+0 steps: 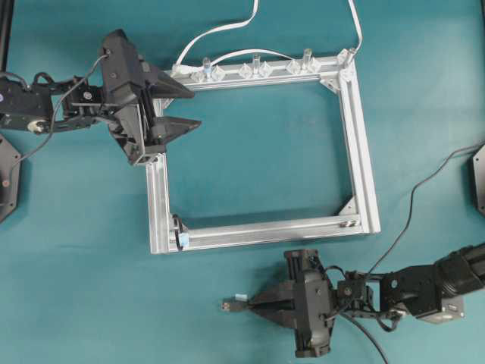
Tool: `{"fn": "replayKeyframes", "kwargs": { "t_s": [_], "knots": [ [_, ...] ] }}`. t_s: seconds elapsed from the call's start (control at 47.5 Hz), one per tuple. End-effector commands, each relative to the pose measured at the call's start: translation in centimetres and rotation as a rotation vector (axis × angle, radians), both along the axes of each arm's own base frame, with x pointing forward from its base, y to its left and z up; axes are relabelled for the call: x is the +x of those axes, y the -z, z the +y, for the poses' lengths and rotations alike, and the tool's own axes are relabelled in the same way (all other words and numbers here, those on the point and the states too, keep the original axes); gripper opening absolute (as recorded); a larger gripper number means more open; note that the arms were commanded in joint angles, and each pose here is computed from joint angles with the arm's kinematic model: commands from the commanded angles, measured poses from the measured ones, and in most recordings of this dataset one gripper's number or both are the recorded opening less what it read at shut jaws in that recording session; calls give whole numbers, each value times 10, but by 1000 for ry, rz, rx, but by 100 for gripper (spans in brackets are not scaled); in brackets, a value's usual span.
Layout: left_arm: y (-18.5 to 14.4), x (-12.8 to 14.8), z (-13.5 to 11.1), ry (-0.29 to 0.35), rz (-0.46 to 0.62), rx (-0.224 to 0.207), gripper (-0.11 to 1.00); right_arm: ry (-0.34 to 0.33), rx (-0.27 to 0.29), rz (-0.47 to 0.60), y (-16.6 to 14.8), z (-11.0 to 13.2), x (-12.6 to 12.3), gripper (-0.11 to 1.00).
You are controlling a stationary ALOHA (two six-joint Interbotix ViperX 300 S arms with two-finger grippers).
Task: Insert the wire through the string loop located on the left side.
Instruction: 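Lower the right gripper and grasp the USB cable behind the plug, then lift the cable and carry it toward the black cable-tie loop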
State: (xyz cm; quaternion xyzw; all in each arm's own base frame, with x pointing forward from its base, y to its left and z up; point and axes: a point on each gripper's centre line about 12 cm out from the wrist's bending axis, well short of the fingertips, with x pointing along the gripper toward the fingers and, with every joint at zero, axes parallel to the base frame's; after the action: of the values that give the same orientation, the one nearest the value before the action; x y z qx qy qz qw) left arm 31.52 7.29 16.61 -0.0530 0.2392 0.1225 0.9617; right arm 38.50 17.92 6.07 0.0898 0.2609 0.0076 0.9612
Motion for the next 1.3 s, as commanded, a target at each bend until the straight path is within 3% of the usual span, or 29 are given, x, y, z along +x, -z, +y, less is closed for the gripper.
{"fn": "replayKeyframes", "kwargs": {
  "t_s": [0.0,0.252,0.463,0.757,1.283],
  "knots": [
    [-9,2,0,6,-28,13,65,14,16,-21,-12,-4,4,10],
    [-9,2,-1,8,-28,14,65,2,20,-14,-25,-9,4,10],
    [-9,2,0,6,-30,15,65,-36,-26,-29,-53,-23,4,10],
    [-10,1,-1,6,-30,12,65,-79,-46,-40,-83,-34,5,10],
    [-12,0,-6,22,-20,10,65,-97,-16,-45,-98,-31,10,10]
  ]
}}
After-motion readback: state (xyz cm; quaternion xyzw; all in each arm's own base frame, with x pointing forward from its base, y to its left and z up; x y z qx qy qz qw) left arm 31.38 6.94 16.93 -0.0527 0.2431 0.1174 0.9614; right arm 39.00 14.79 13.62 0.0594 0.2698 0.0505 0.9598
